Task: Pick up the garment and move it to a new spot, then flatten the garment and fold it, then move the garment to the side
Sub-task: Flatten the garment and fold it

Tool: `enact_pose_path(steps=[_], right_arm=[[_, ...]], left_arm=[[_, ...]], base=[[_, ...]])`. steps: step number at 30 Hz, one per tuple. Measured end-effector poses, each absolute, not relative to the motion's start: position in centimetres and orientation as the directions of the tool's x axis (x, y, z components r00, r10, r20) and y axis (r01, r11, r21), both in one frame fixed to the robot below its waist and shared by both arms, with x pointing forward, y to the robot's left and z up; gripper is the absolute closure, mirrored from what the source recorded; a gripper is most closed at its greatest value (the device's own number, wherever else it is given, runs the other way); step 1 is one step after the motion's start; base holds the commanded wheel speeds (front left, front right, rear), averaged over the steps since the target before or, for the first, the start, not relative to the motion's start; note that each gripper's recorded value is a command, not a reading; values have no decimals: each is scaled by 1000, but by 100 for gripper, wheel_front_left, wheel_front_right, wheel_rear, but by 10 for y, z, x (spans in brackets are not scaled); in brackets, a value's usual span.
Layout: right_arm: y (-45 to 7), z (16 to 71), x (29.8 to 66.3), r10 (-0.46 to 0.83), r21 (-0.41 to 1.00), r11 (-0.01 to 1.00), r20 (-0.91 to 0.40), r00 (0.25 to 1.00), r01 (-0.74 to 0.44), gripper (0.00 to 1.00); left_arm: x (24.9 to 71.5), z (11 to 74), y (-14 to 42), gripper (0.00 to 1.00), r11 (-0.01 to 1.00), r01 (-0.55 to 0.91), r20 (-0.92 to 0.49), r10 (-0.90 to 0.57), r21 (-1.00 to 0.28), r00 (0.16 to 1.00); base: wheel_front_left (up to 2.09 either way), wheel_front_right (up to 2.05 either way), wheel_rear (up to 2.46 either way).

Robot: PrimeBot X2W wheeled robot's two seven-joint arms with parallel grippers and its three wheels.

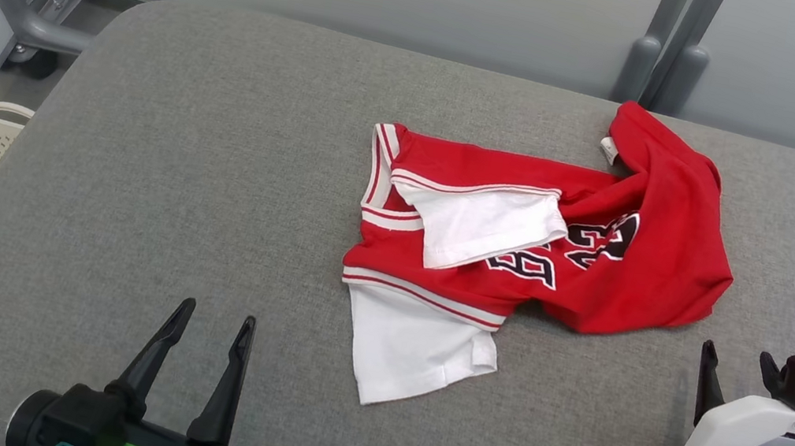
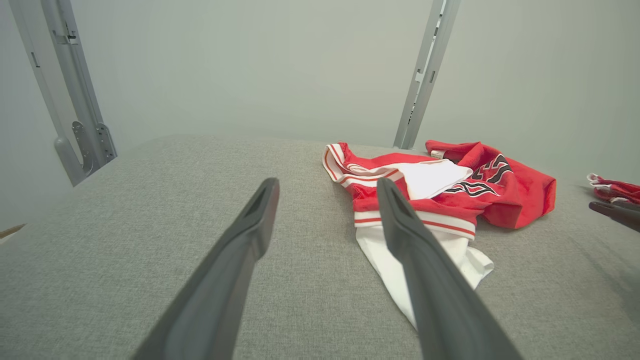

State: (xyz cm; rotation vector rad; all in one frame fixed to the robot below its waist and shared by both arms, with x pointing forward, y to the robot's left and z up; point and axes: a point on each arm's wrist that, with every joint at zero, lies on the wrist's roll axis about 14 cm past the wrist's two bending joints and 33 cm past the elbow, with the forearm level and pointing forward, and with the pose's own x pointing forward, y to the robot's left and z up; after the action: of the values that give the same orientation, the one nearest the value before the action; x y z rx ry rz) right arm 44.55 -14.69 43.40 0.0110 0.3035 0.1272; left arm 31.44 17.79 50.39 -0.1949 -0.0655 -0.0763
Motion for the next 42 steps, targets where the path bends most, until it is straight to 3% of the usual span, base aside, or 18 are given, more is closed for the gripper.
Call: enact_pose_path(steps=[32, 36, 38, 41, 42], right_arm=[[-118, 385, 479, 165, 85, 986, -377, 912, -143, 0], [-123, 384, 480, 149, 82, 988, -376, 914, -128, 21], [-125, 384, 481, 143, 81, 989, -375, 916, -122, 53], [-126, 385, 481, 138, 81, 990, -371, 918, -116, 59], [-124, 386, 484, 141, 80, 990, -368, 919, -120, 89]], left_arm=[[326, 487, 188, 0, 982, 40, 7, -40, -183, 999], [327, 486, 187, 0, 982, 40, 6, -40, -186, 999], [328, 486, 186, 0, 981, 42, 5, -42, -191, 999], [328, 486, 185, 0, 980, 45, 5, -45, -193, 999], [330, 487, 183, 0, 980, 54, 10, -53, -193, 999]], base=[[0, 0, 0], [0, 0, 0], [0, 0, 0], [0, 0, 0], [0, 0, 0]])
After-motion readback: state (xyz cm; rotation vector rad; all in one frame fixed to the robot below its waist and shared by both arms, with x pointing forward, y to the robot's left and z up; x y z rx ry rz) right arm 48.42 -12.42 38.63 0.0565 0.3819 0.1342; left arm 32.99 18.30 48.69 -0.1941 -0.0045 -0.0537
